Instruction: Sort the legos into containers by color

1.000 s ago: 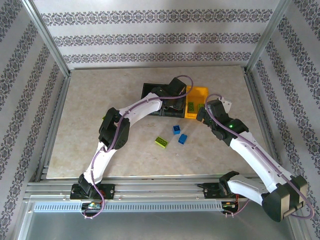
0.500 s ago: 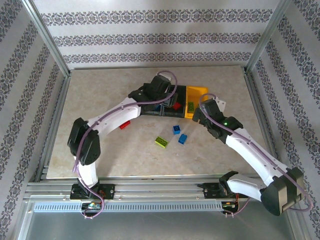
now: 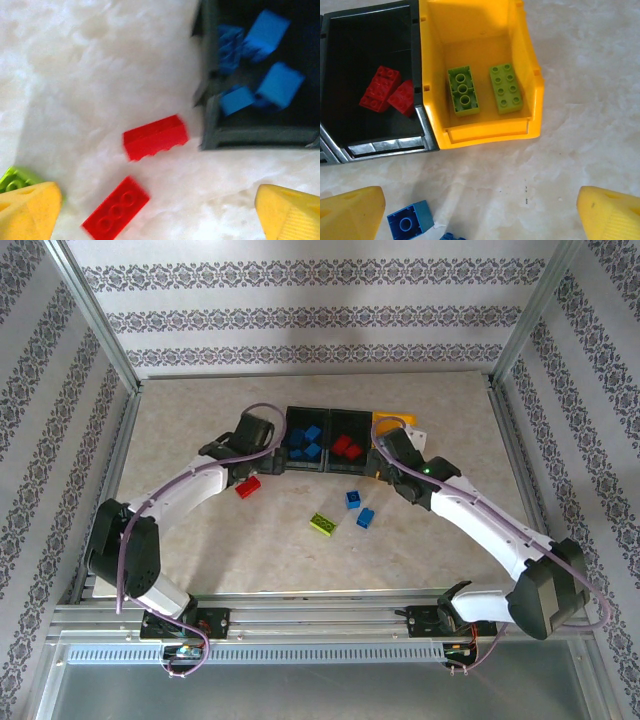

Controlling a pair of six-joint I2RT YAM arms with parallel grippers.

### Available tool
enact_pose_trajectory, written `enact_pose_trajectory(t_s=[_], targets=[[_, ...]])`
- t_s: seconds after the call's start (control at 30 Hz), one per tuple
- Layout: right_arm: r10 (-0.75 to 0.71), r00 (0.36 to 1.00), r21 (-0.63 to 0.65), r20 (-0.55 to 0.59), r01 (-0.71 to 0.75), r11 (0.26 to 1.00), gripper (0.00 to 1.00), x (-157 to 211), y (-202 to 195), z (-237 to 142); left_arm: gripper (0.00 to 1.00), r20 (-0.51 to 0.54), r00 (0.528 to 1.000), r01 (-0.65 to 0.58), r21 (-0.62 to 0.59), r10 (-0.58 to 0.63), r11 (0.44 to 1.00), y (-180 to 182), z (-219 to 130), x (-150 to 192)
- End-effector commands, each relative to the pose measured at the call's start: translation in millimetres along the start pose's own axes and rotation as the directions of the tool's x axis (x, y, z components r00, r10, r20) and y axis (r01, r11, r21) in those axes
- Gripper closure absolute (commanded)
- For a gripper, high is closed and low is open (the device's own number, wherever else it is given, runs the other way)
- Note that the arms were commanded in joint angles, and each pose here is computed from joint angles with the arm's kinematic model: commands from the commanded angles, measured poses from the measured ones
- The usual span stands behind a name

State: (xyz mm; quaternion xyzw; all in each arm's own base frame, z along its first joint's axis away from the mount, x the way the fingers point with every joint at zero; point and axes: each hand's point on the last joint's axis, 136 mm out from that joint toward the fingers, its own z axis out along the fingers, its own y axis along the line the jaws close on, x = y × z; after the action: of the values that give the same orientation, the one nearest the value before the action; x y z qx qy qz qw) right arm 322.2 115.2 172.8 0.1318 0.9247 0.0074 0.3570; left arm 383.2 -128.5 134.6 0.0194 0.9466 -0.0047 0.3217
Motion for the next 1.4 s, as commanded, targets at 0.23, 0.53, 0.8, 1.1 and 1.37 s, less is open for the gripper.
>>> enact_pose_trajectory(t_s=[0.23,0.53,0.8,1.1,1.37], targets=[[-0.032,0.999,0.000,0.010,0.032,0.999,0.02,-7.5,12.3,-0.4,0.05,-0.246,0.965,-0.099,-0.040,0.086,0.994,47.4,2.1,69.9],[-0.045,0.999,0.012,0.013,0.045,0.999,0.02,-6.8,10.8,-3.0,0.17,-0.261,0.960,-0.102,0.002,0.099,0.995,34.7,25.2,58.5],[-0.042,0.999,0.021,0.015,0.041,0.999,0.02,-5.4,6.6,-4.4,0.27,-0.296,0.950,-0.093,0.028,0.097,0.995,28.5,49.2,59.8],[-0.045,0.999,0.028,0.016,0.044,0.999,0.01,-5.7,5.7,-4.0,0.26,-0.329,0.942,-0.065,0.003,0.063,0.998,36.7,68.1,68.3],[-0.047,0.999,0.032,0.009,0.047,0.998,0.01,-3.8,5.7,-1.6,0.27,-0.351,0.936,-0.038,-0.001,0.036,0.999,41.1,79.7,74.7]])
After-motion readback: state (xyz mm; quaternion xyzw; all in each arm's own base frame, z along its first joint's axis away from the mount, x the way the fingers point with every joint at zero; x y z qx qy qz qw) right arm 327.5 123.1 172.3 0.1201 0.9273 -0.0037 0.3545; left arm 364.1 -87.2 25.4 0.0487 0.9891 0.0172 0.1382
